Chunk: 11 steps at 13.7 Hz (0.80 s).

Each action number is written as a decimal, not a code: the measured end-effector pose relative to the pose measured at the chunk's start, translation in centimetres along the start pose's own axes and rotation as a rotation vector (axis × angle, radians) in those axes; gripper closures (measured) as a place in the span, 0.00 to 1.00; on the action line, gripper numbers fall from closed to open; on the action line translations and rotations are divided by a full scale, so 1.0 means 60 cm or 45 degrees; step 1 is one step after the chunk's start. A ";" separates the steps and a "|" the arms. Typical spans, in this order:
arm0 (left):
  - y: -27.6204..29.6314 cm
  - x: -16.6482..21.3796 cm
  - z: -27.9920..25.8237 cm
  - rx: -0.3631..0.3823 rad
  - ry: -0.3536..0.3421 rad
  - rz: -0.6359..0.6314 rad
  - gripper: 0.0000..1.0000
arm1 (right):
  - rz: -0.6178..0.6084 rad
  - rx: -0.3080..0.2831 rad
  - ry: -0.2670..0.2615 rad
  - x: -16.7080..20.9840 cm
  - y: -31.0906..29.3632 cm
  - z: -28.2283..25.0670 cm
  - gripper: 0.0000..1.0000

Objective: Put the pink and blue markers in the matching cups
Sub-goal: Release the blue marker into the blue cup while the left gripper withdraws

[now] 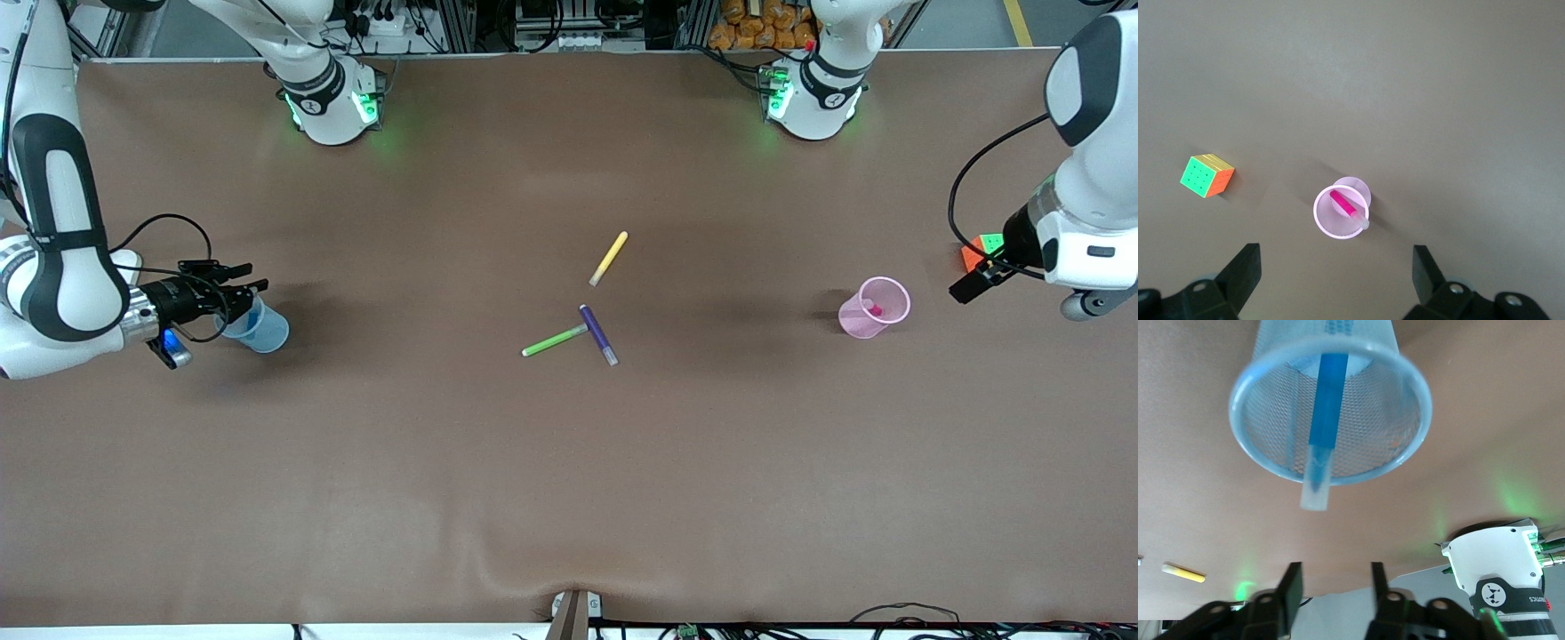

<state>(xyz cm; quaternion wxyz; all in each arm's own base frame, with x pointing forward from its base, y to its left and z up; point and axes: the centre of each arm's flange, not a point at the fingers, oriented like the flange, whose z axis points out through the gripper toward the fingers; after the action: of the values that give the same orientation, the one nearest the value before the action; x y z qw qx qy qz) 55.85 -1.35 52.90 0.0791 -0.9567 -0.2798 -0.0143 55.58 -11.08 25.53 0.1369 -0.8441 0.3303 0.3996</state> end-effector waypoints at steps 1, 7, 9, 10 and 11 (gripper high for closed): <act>0.000 -0.001 -0.010 -0.015 -0.019 -0.001 0.00 | -0.010 0.000 0.006 -0.005 -0.005 -0.010 0.33; -0.017 0.010 -0.072 -0.050 -0.016 0.138 0.00 | -0.210 -0.092 0.086 -0.148 -0.114 -0.144 0.00; -0.026 0.012 -0.097 -0.050 -0.015 0.210 0.00 | -0.283 -0.105 0.176 -0.204 -0.154 -0.184 0.00; -0.029 0.013 -0.109 -0.052 -0.011 0.251 0.00 | -0.310 -0.104 0.211 -0.231 -0.160 -0.210 0.00; -0.032 0.014 -0.119 -0.056 -0.003 0.294 0.00 | -0.334 -0.097 0.248 -0.258 -0.162 -0.239 0.00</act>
<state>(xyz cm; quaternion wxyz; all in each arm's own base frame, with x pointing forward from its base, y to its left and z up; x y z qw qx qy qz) 55.65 -0.45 60.29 0.0590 -0.9841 -0.1674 -0.0099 63.27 -4.02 46.29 0.1231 -0.9193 0.2138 0.3067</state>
